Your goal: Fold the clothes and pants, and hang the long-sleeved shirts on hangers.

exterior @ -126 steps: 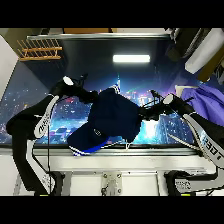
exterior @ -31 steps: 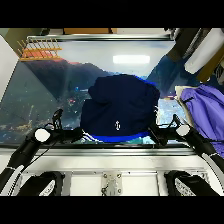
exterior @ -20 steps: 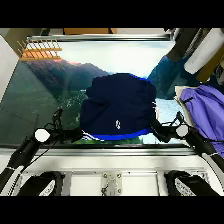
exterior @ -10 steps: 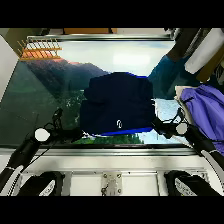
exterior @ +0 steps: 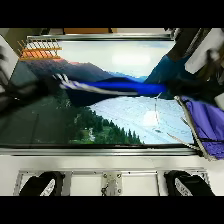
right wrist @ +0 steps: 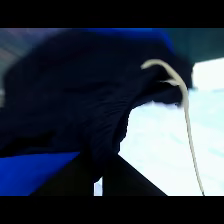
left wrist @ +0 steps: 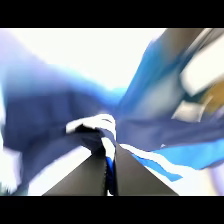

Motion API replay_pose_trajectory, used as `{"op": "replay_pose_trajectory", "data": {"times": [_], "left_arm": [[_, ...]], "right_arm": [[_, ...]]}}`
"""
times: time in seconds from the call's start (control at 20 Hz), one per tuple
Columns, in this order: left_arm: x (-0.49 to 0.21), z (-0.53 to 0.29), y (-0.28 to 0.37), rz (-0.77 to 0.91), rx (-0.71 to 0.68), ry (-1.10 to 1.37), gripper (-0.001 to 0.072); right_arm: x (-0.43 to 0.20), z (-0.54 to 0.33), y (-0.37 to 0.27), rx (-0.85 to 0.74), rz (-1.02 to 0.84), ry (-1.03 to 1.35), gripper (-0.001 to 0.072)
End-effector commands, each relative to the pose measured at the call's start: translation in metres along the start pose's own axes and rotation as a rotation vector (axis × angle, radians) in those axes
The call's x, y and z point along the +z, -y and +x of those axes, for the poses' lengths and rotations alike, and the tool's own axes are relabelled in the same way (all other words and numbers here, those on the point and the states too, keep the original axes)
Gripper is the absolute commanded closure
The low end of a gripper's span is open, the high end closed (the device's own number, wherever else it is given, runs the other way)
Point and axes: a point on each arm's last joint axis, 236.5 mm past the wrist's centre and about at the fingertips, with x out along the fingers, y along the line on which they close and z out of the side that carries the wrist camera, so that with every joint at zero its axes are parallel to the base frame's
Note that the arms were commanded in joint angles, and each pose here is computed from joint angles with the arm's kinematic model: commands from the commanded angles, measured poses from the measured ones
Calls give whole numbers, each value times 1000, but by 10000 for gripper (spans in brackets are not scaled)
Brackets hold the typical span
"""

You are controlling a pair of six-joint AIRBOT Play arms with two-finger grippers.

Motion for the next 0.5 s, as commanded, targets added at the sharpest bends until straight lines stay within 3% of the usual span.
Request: {"op": "replay_pose_trajectory", "data": {"times": [0.0, 0.25, 0.45], "left_arm": [[103, -118, 99, 172, -131, 359, 700], [120, -205, 155, 263, -216, 536, 700], [119, -181, 145, 252, -194, 469, 700]], "right_arm": [[59, -124, -63, 89, -151, 213, 692], [32, -204, -81, 128, -102, 245, 693], [-13, -206, -73, 110, 55, 71, 693]]}}
